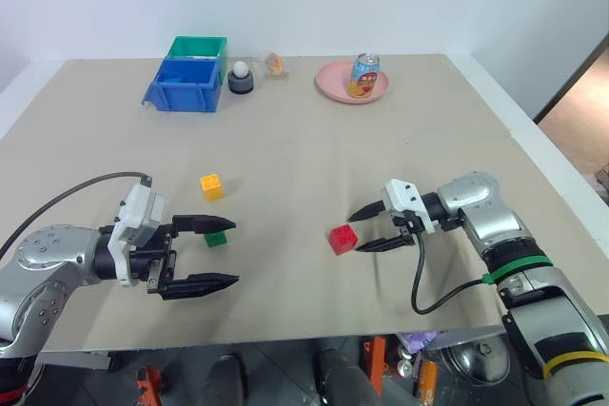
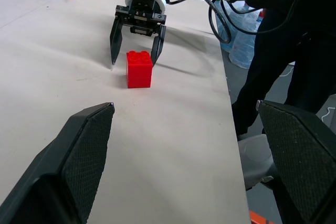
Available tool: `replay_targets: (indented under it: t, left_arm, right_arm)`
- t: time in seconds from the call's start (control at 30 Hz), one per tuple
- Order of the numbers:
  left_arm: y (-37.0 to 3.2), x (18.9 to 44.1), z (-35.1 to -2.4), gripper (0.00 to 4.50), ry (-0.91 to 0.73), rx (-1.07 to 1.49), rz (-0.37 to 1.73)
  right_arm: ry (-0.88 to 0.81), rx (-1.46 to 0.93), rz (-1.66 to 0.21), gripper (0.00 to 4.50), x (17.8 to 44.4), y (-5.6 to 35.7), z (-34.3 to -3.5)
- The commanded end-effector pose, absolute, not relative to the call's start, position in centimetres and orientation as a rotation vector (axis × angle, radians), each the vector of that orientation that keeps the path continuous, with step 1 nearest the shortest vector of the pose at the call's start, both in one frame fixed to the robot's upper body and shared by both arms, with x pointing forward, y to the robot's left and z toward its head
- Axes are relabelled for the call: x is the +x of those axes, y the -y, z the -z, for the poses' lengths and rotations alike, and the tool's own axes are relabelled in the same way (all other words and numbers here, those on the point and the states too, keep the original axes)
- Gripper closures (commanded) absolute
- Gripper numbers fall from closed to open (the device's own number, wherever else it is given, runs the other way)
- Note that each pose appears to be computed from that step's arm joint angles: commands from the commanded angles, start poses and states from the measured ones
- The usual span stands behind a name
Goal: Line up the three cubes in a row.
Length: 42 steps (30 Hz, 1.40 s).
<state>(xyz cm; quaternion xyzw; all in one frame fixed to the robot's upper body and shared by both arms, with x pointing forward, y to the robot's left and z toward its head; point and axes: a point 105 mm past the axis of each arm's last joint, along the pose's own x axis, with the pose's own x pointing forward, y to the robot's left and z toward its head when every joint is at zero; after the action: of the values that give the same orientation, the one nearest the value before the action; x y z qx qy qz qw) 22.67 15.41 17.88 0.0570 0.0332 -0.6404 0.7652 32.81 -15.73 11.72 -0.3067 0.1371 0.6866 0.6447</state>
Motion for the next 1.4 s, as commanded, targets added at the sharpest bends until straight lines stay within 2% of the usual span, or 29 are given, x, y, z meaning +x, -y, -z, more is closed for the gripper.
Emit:
replay_targets:
  t: [0.03, 0.17, 0.3, 0.37, 0.47, 0.57, 0.77, 0.93, 1.07, 1.23, 1.4]
  left_arm:
    - [-16.2, 22.8, -18.8, 0.0, -0.051, 0.114, 1.351]
    - [-18.0, 23.5, -19.2, 0.0, -0.039, 0.052, 1.235]
    - [-19.5, 24.0, -19.3, 0.0, -0.006, -0.051, 1.082]
    - [-20.0, 23.6, -18.6, 0.0, -0.015, -0.093, 1.028]
    - [-20.0, 22.9, -17.6, 0.0, -0.031, -0.114, 0.98]
    - [-19.9, 22.1, -16.8, 0.0, -0.043, -0.136, 0.937]
    - [-20.1, 20.8, -14.3, 0.0, -0.089, -0.153, 0.848]
    - [-21.6, 21.3, -13.3, 0.0, -0.089, -0.114, 0.743]
    - [-22.6, 22.1, -12.7, 0.0, -0.08, -0.095, 0.653]
    - [-22.4, 22.8, -12.3, 0.0, -0.091, -0.076, 0.645]
    - [-21.2, 23.6, -11.1, 0.0, -0.118, -0.046, 0.709]
  right_arm:
    - [-0.343, -0.669, -1.593, 1.42, 32.3, 16.7, -13.2]
    - [-0.267, -0.574, -1.407, 1.42, 35.2, 17.8, -16.0]
    - [-0.079, -0.336, -1.169, 1.42, 38.5, 18.4, -20.7]
    - [-0.002, -0.221, -1.084, 1.42, 39.3, 19.0, -22.3]
    - [0.044, -0.116, -1.016, 1.42, 39.7, 19.5, -23.0]
    - [0.063, -0.041, -1.024, 1.42, 39.2, 18.9, -23.0]
    - [0.045, 0.003, -1.133, 1.42, 36.2, 15.9, -22.2]
    - [0.025, -0.004, -1.135, 1.42, 35.5, 16.0, -22.0]
    - [0.057, 0.002, -1.156, 1.42, 35.0, 15.4, -23.1]
    - [0.109, 0.009, -1.224, 1.42, 33.5, 14.1, -25.0]
    - [0.109, -0.015, -1.341, 1.42, 30.8, 12.3, -25.4]
